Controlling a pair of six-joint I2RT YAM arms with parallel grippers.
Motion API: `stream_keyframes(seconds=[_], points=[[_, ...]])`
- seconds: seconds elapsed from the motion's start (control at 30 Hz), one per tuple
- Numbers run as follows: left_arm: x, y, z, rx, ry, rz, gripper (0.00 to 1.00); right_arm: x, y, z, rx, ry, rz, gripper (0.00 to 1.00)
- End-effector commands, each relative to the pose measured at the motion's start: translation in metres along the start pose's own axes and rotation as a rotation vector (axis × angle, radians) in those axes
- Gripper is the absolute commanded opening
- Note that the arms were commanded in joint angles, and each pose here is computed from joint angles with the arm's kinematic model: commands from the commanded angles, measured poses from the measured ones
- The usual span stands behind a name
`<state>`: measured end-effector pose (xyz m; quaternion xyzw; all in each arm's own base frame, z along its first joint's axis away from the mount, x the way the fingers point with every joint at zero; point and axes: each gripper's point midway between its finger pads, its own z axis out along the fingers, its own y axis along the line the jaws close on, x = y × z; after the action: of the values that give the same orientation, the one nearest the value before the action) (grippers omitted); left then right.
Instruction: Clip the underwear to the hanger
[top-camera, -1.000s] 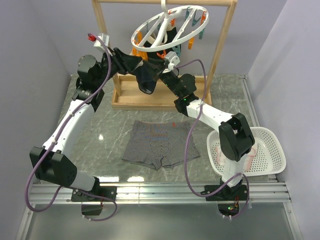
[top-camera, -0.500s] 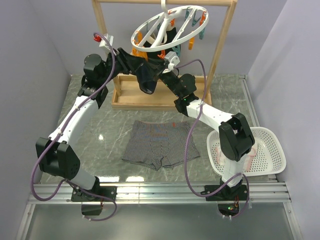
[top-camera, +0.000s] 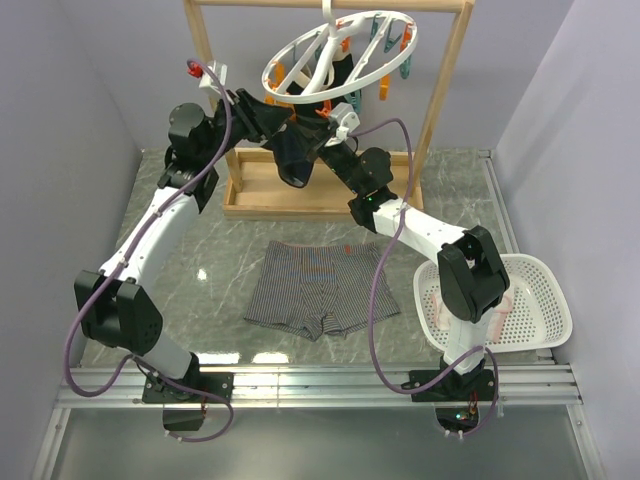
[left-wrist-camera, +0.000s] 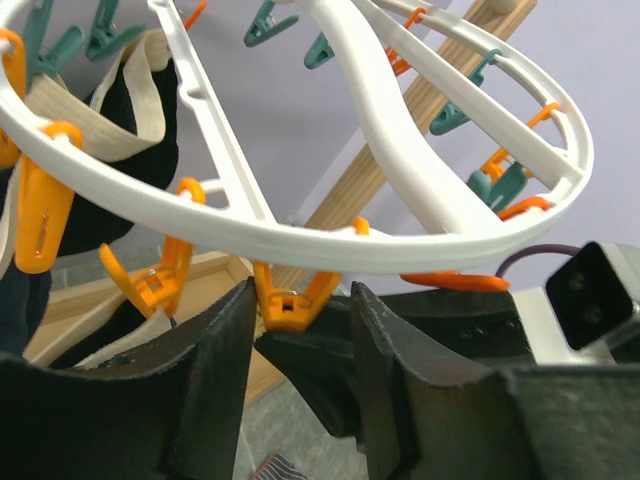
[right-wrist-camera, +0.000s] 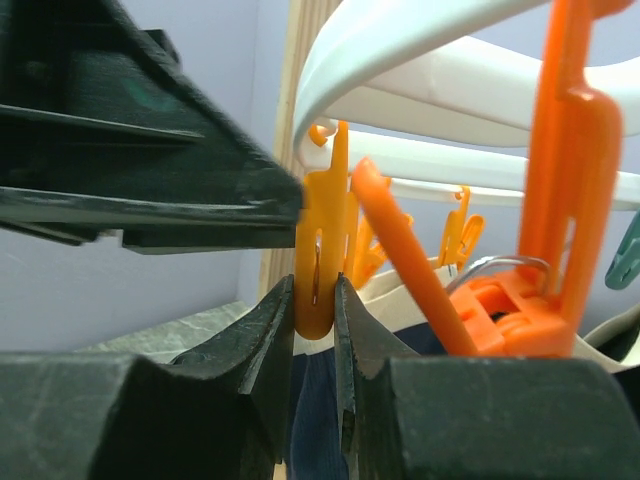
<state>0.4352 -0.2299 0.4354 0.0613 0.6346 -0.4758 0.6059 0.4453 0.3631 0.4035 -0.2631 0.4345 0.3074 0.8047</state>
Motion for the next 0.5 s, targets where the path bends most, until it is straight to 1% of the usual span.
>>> stream_keyframes(seconds=[0.0,0.07,0.37,0.43,0.47], points=[[-0.027,-0.023,0.008,0.052,-0.078,0.07,0.47,-0.023,0.027,0.004,-0.082,-0.052,0.003,0.0],[-0.027,-0.022,0.01,0.049,-0.085,0.073,0.45,-0.023,0.026,0.003,-0.082,-0.053,0.004,0.0],[-0.036,-0.028,0.012,0.067,-0.122,0.09,0.45,-0.023,0.029,0.003,-0.092,-0.052,0.006,0.0],[-0.037,-0.028,0.012,0.068,-0.125,0.088,0.44,-0.022,0.03,0.002,-0.093,-0.049,0.006,0.0],[-0.037,-0.029,0.012,0.068,-0.127,0.088,0.41,-0.021,0.031,0.002,-0.094,-0.048,0.006,0.0]])
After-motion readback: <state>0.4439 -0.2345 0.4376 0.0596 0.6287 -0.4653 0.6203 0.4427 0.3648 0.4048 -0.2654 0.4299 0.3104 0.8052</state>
